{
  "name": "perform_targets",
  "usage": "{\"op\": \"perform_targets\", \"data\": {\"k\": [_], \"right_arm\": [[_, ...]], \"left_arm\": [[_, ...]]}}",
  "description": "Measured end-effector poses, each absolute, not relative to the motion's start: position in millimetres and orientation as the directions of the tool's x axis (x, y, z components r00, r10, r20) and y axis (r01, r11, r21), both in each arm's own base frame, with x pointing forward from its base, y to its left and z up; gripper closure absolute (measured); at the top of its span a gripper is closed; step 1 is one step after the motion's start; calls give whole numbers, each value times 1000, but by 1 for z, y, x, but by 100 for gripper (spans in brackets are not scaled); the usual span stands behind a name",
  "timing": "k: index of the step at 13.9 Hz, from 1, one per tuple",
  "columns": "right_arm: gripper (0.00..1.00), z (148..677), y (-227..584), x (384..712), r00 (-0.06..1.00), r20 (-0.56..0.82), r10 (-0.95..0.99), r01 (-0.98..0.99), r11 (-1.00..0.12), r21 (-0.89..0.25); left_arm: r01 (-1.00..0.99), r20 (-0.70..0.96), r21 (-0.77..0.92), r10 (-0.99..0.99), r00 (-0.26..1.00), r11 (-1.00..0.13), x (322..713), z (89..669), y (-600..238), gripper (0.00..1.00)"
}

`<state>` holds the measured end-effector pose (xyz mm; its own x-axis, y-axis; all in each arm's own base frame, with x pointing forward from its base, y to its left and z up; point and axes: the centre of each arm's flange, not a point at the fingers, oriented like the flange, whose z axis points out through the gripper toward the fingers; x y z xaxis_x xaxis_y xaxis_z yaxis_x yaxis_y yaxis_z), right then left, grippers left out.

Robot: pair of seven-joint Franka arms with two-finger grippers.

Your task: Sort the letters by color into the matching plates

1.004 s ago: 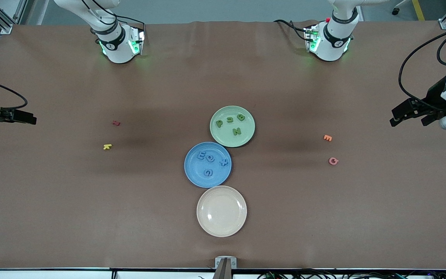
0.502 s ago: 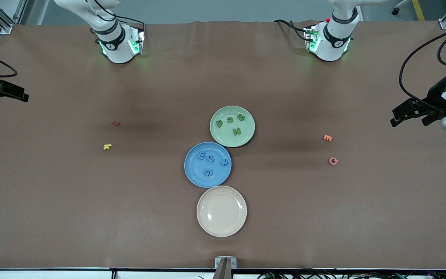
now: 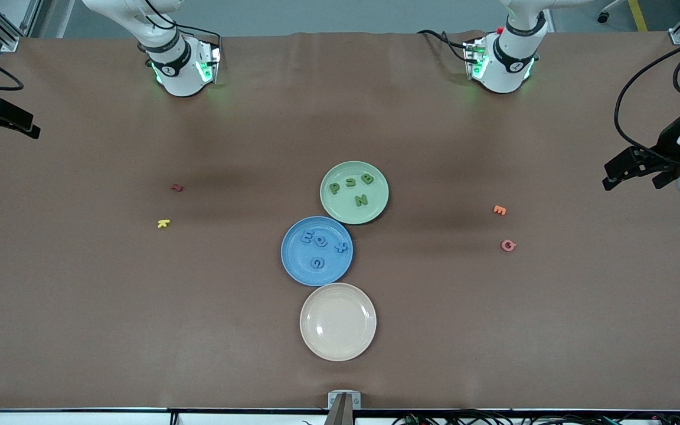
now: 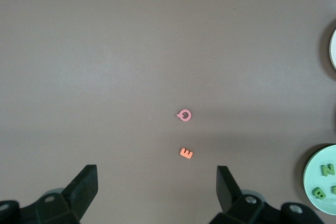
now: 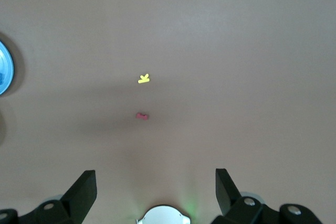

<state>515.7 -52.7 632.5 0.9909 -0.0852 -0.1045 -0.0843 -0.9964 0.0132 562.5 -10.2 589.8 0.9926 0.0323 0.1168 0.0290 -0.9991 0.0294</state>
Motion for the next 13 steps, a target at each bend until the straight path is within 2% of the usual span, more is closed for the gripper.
{"op": "perform_targets", "data": {"k": [13], "right_arm": [[0,636,-48,521,997,-57,-56,-57,-998,-12]], "left_arm": [[25,101,28,28,995,-999,555,606,-10,0]]}}
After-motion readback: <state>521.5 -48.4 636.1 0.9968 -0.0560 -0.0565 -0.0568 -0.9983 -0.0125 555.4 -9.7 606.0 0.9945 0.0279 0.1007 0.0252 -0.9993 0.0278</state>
